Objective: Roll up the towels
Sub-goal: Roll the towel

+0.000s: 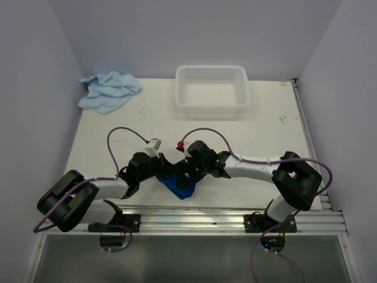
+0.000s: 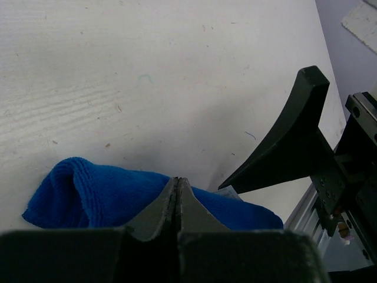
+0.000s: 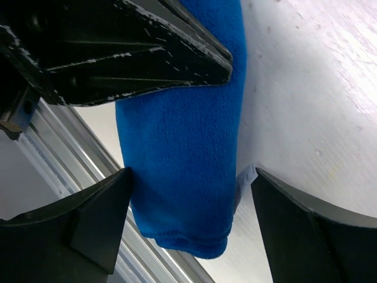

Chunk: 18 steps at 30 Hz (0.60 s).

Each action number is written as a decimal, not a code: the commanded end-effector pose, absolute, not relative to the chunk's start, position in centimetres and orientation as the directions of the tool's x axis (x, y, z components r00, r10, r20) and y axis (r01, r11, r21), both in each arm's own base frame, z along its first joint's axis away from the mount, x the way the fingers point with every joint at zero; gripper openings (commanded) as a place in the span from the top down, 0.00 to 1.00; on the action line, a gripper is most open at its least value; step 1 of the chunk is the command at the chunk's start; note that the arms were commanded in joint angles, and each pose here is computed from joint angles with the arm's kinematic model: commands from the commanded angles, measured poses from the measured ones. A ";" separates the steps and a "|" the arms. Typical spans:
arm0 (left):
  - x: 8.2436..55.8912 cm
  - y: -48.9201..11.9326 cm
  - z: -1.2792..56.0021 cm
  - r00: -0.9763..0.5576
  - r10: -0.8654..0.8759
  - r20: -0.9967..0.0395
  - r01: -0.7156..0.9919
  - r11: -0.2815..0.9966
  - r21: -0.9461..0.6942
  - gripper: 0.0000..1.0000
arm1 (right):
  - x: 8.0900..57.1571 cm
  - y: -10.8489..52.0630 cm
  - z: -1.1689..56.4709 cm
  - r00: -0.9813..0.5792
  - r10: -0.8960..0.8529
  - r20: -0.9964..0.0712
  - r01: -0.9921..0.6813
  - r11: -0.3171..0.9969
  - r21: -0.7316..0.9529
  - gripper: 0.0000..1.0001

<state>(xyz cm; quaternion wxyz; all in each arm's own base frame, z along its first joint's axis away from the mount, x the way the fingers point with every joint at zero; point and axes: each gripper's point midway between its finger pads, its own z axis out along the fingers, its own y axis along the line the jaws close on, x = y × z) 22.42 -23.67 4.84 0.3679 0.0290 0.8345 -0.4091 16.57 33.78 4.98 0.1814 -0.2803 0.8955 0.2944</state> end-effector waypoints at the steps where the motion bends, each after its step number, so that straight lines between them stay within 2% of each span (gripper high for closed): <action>1: 22.1 -22.9 3.7 -0.729 -0.211 -0.651 0.349 0.703 -0.620 1.00 | 16.6 35.5 5.9 -0.747 -0.384 -0.543 -0.651 0.591 0.476 0.17; 6: 22.4 -23.0 4.0 -0.728 -0.213 -0.652 0.345 0.707 -0.617 1.00 | 16.1 35.0 5.5 -0.750 -0.363 -0.552 -0.640 0.606 0.472 0.35; 11: 23.1 -23.2 4.6 -0.731 -0.230 -0.643 0.320 0.716 -0.621 1.00 | 16.5 34.4 5.8 -0.712 -0.374 -0.594 -0.652 0.667 0.360 0.40; 14: 23.9 -23.9 5.9 -0.732 -0.222 -0.645 0.332 0.709 -0.621 1.00 | 16.4 34.1 6.2 -0.677 -0.392 -0.624 -0.657 0.704 0.270 0.48; 18: 24.6 -24.4 7.3 -0.728 -0.228 -0.646 0.334 0.705 -0.626 1.00 | 16.9 33.0 6.4 -0.634 -0.416 -0.652 -0.636 0.761 0.132 0.48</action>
